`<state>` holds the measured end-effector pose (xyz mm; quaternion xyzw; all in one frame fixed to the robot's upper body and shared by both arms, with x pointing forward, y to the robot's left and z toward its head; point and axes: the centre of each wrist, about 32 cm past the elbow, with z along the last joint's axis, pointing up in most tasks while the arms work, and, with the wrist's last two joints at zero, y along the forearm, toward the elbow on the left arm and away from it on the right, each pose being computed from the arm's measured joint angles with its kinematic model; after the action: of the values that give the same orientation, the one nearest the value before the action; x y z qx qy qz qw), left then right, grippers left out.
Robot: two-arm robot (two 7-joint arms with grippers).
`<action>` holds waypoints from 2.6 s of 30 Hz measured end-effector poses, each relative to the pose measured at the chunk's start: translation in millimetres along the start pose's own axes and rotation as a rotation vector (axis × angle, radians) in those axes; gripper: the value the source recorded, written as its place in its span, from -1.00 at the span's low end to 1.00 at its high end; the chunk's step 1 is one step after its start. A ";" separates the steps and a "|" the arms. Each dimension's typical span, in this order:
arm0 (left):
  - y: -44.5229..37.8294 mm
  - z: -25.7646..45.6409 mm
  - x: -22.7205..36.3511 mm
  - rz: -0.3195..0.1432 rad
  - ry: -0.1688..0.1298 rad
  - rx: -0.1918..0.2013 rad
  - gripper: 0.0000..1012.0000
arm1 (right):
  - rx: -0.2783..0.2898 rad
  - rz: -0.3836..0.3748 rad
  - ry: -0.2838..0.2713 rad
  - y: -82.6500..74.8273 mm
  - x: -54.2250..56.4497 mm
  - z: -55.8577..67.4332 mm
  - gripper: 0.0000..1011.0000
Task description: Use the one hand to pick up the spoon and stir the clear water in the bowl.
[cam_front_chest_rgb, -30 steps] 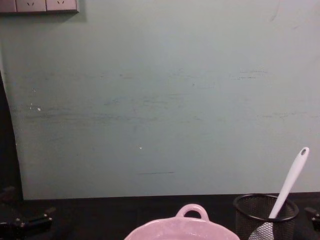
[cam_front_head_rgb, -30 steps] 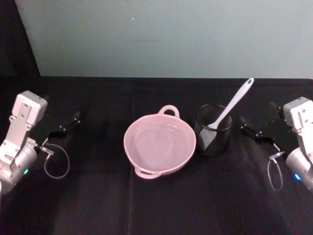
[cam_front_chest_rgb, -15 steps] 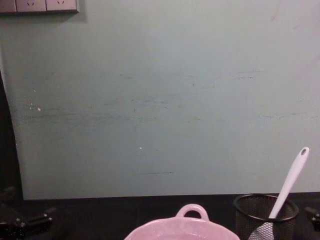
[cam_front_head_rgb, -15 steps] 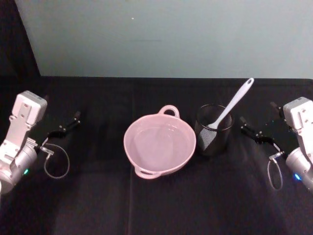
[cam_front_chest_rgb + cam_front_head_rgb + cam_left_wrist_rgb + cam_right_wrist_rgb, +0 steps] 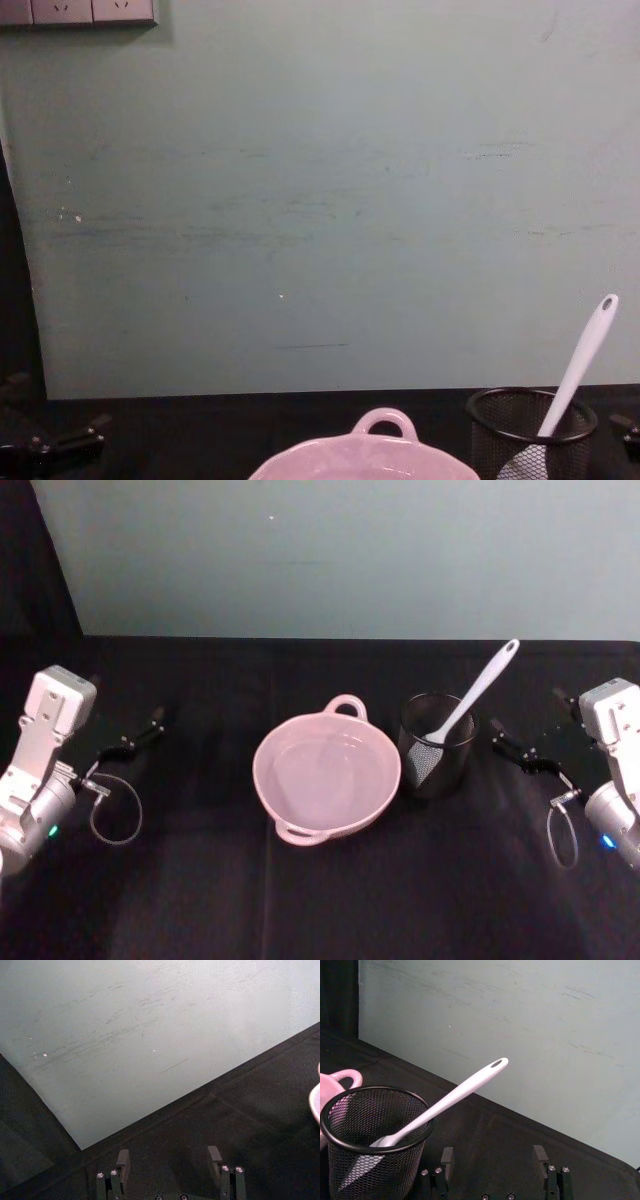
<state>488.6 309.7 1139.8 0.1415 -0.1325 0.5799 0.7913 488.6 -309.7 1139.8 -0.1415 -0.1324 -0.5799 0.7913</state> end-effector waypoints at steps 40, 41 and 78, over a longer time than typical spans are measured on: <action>0.0 0.0 0.0 0.000 0.000 0.000 1.00 | 0.158 0.087 0.702 17.0 0.6 12.0 0.98; 0.0 0.0 0.0 0.000 0.000 0.000 1.00 | 0.155 0.090 0.744 23.0 0.8 11.8 0.98; 0.0 0.0 0.0 0.000 0.000 0.000 1.00 | 0.153 0.114 0.980 55.3 -3.2 6.7 -0.23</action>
<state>488.6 309.7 1139.8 0.1415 -0.1325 0.5799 0.7913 540.2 -288.5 1140.9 0.1991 0.2210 -0.5225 0.7990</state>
